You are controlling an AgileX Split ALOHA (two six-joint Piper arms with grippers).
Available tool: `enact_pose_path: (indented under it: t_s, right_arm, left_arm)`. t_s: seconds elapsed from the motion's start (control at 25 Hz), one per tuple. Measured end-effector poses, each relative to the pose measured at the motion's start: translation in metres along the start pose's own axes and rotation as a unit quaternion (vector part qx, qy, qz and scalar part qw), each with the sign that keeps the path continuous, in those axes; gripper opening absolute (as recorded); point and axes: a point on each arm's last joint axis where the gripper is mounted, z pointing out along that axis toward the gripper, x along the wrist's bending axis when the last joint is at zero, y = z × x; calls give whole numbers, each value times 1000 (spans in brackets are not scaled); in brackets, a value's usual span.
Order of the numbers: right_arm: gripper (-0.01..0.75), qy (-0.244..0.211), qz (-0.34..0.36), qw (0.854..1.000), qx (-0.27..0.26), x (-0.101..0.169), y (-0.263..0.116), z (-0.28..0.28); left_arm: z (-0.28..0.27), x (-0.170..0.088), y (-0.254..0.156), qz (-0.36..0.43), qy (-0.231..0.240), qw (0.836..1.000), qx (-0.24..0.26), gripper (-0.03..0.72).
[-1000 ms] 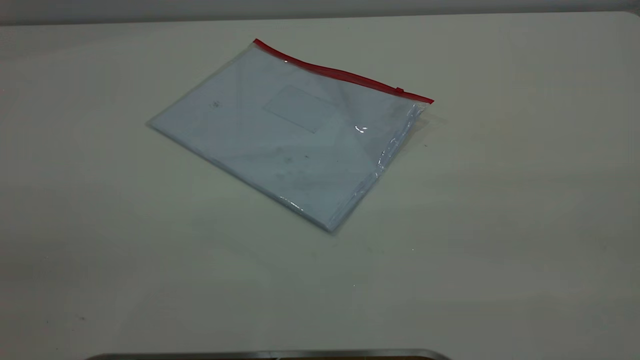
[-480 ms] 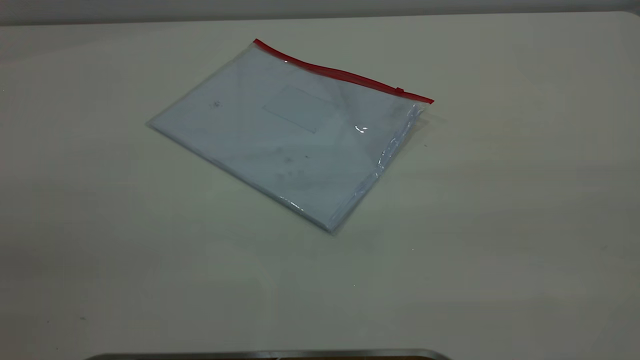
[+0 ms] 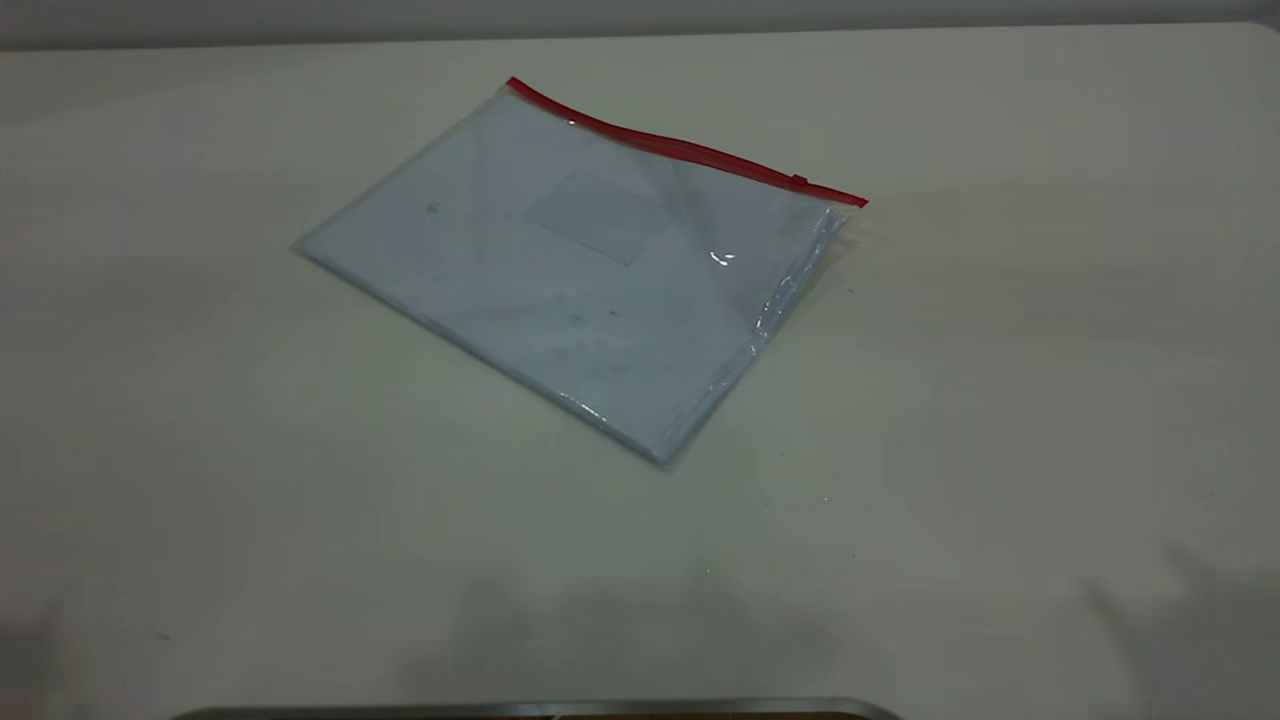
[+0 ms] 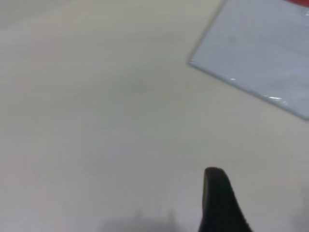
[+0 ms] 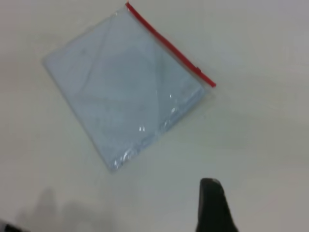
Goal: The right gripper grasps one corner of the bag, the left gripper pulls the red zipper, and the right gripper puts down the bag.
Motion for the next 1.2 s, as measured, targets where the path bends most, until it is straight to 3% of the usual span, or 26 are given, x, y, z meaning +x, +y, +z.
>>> enact_pose_path:
  t_s: [0.4,0.64,1.04,1.2]
  right_arm:
    - [547,29,48,996,67,-30,-11,117]
    - [547,46,51,988,140,-43,-22,196]
    - [547,135,93,971,174,-61,-47,313]
    - [547,144,100,968,177,-69,-59,345]
  left_arm:
    - [93,0,55,22,-90,995,48,497]
    - [137,-2,69,9,-132,989,59,497]
    - [177,0,76,7,-148,987,68,497]
    - [182,1,74,6,-146,987,73,497]
